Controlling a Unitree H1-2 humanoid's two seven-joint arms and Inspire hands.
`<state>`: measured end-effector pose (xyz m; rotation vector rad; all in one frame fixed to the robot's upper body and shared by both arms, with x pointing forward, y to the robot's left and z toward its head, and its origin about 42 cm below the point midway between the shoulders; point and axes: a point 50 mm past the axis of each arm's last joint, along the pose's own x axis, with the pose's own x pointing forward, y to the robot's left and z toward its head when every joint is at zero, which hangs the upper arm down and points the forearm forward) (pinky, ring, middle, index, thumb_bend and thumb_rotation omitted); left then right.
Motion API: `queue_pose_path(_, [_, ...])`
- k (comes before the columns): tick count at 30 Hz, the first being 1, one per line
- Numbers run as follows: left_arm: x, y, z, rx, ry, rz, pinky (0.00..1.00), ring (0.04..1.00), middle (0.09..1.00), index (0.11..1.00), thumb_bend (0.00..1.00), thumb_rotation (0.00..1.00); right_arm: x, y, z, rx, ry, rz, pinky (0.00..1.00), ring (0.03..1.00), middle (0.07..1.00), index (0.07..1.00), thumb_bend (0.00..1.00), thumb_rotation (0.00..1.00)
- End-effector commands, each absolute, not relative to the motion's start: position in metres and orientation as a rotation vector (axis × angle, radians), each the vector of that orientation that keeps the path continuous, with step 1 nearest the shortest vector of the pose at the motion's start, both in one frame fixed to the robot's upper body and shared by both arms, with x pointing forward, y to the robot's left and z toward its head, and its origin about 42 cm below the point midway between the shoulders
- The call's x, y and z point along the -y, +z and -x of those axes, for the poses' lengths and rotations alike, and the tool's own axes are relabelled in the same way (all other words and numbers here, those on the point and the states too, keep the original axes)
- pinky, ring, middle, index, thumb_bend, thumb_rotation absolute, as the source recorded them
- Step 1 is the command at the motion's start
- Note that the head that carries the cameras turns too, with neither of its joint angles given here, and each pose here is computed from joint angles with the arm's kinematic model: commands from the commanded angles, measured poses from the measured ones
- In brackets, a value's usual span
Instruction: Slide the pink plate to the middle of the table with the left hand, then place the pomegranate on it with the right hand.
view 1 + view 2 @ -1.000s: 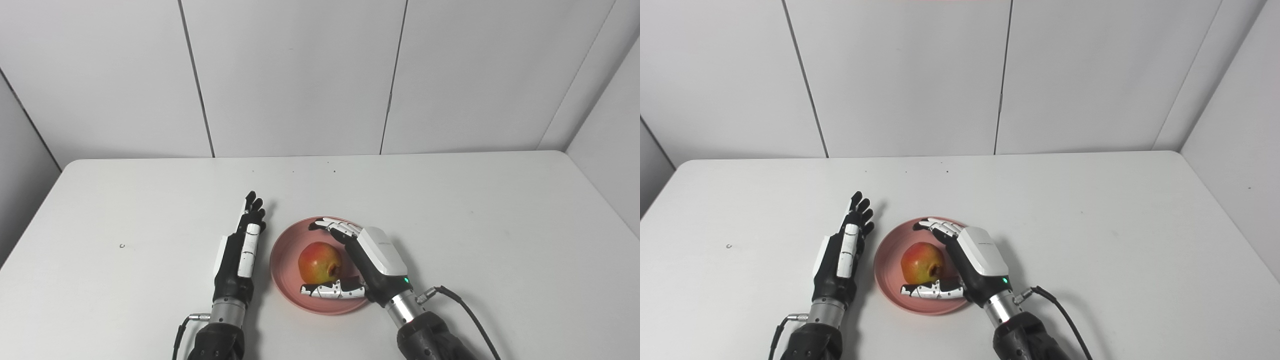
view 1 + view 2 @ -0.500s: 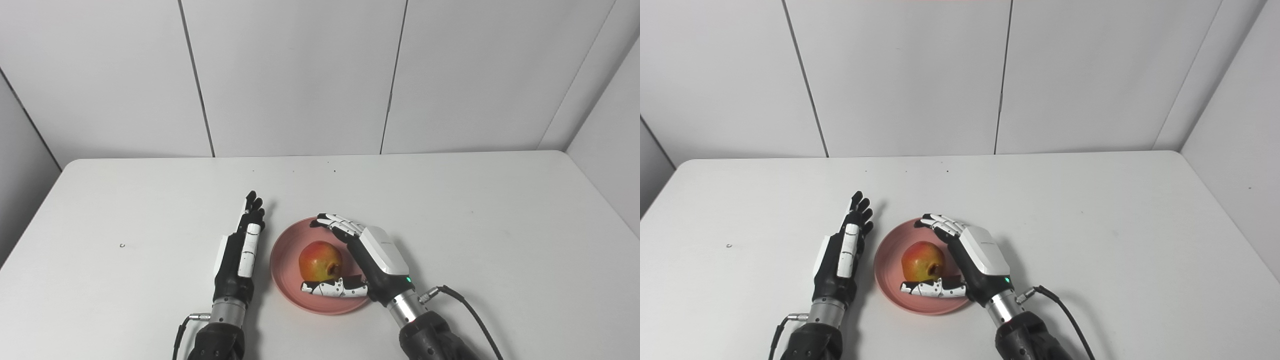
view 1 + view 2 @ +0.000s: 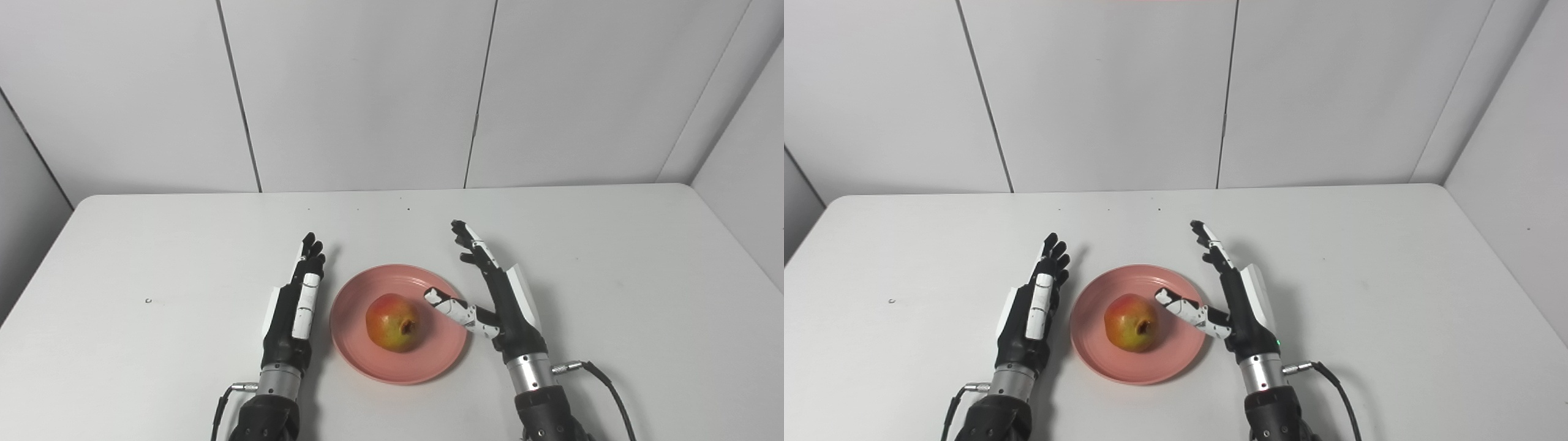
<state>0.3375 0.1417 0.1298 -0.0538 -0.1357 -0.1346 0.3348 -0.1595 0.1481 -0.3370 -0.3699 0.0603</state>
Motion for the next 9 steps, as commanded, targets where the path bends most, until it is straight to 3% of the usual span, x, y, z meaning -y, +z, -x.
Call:
queue_pose_path(1, [-0.139, 0.143, -0.341, 0.187, -0.151, 0.068, 1.00, 0.994, 0.997, 1.000, 0.70, 1.00, 0.158, 0.158, -0.339, 0.418, 0.066, 0.256, 0.86, 0.916, 0.926, 0.926, 0.65, 0.82])
queue_pose_path(9, [-0.140, 0.143, -0.341, 0.184, -0.156, 0.061, 1.00, 0.995, 0.998, 1.000, 0.70, 1.00, 0.160, 0.142, -0.337, 0.342, 0.081, 0.162, 0.92, 0.966, 0.964, 0.953, 0.59, 0.99])
